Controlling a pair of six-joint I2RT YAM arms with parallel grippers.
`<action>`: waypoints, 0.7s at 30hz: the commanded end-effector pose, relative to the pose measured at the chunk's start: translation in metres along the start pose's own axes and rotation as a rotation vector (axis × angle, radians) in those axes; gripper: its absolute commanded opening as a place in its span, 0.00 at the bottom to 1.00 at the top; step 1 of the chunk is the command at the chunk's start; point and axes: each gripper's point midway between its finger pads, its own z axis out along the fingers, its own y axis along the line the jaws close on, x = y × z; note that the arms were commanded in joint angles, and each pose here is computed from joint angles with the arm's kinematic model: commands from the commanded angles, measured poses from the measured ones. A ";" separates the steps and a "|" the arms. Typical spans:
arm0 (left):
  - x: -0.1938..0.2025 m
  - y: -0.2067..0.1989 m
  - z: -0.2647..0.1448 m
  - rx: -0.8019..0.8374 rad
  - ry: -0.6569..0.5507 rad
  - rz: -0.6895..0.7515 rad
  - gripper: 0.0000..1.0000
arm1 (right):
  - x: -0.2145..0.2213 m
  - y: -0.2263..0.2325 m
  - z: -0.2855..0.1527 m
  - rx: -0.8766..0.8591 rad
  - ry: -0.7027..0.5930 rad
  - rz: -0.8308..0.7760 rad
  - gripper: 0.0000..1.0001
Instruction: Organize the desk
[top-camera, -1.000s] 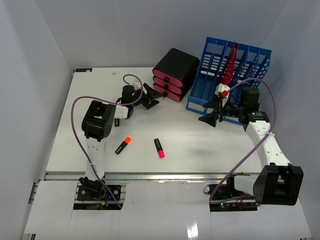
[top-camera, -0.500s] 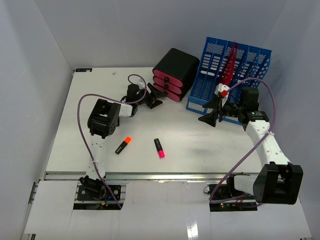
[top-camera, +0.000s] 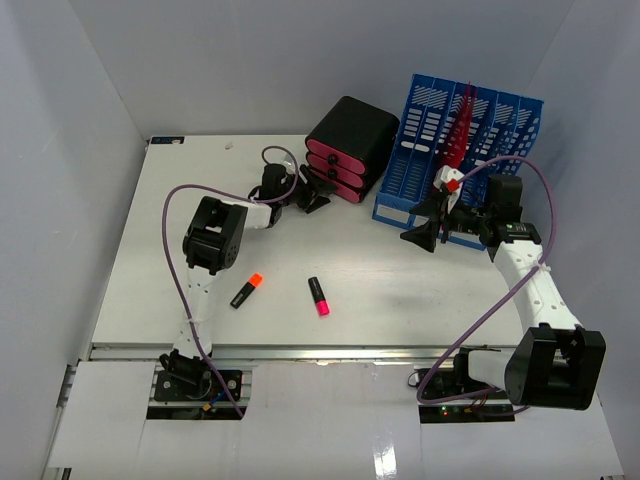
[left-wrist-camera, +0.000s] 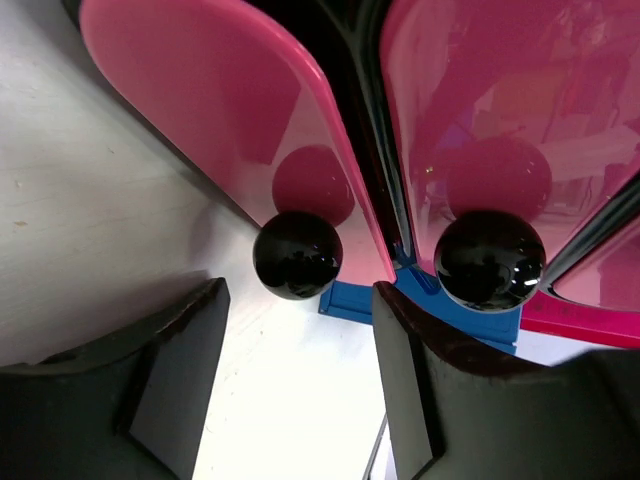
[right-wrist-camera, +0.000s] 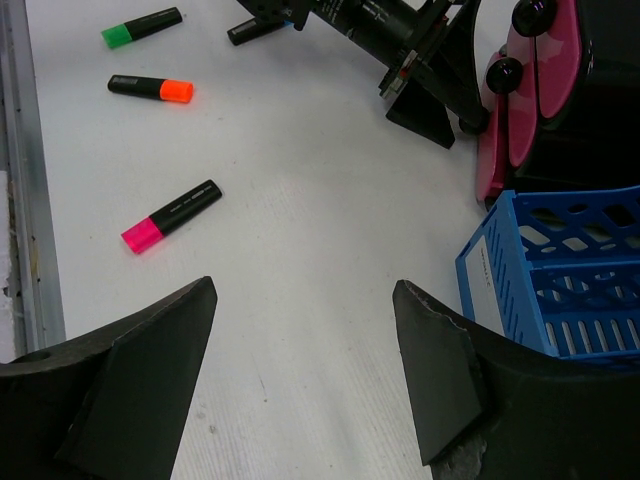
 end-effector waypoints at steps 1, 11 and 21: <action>-0.012 -0.008 0.002 -0.012 -0.037 0.012 0.68 | -0.006 0.001 -0.001 -0.009 -0.021 -0.015 0.78; -0.032 0.004 0.008 -0.082 -0.122 -0.020 0.53 | -0.006 0.003 -0.001 -0.021 -0.029 -0.016 0.78; -0.034 0.000 0.003 -0.066 -0.134 -0.026 0.40 | -0.005 0.004 -0.002 -0.027 -0.033 -0.013 0.78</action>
